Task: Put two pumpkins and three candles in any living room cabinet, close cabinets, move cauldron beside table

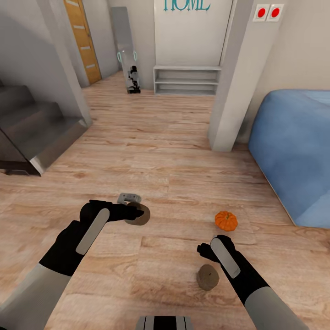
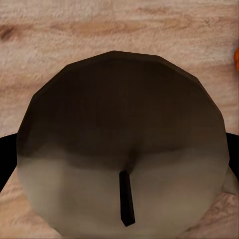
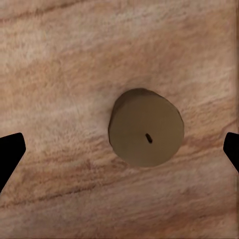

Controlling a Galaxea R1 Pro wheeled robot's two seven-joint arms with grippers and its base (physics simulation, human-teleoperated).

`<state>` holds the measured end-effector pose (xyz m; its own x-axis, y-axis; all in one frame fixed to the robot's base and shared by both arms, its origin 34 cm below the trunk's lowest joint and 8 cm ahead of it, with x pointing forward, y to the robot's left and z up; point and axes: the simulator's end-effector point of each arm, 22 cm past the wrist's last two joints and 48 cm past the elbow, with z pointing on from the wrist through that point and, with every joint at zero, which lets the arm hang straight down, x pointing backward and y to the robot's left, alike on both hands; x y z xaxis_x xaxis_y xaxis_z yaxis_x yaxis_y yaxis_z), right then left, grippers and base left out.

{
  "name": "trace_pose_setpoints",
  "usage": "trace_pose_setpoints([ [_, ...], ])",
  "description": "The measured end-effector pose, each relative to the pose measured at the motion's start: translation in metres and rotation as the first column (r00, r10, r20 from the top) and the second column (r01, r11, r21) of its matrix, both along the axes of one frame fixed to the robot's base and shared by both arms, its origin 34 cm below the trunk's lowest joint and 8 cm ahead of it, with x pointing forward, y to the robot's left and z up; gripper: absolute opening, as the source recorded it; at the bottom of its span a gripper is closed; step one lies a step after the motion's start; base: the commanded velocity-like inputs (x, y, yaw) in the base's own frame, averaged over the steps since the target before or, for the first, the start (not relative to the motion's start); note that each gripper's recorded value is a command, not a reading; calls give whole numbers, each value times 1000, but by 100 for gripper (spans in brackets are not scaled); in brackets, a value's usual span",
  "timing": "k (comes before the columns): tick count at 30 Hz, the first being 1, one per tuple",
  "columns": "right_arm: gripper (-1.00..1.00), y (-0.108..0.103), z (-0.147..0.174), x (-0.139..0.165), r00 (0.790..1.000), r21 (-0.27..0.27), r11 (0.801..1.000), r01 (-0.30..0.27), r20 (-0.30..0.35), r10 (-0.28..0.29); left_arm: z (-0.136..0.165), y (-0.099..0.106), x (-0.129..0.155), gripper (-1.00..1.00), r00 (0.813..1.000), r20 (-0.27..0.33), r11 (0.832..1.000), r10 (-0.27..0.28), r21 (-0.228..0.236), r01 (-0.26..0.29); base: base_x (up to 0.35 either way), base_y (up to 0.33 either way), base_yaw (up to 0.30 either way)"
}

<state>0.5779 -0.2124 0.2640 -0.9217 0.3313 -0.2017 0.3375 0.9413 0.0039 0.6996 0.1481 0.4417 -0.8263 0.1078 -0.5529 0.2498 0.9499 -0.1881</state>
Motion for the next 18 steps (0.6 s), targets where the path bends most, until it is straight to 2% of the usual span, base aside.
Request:
trace_pose_setpoints([
  [12,100,-4,-6,-5,1000,-23,1000,-6,-8,6,0,0,0,-100,1000,-1,1000,0,-1,0,9,-9,0],
  [14,100,-6,-12,-4,1000,-46,999,-6,9,7,-5,0,-1,-100,1000,-9,1000,-1,-1,1,0,0,0],
  [18,100,-3,-24,-7,1000,-39,999,-12,8,12,-16,-1,-2,-100,1000,-25,1000,-1,-1,1,0,0,0],
])
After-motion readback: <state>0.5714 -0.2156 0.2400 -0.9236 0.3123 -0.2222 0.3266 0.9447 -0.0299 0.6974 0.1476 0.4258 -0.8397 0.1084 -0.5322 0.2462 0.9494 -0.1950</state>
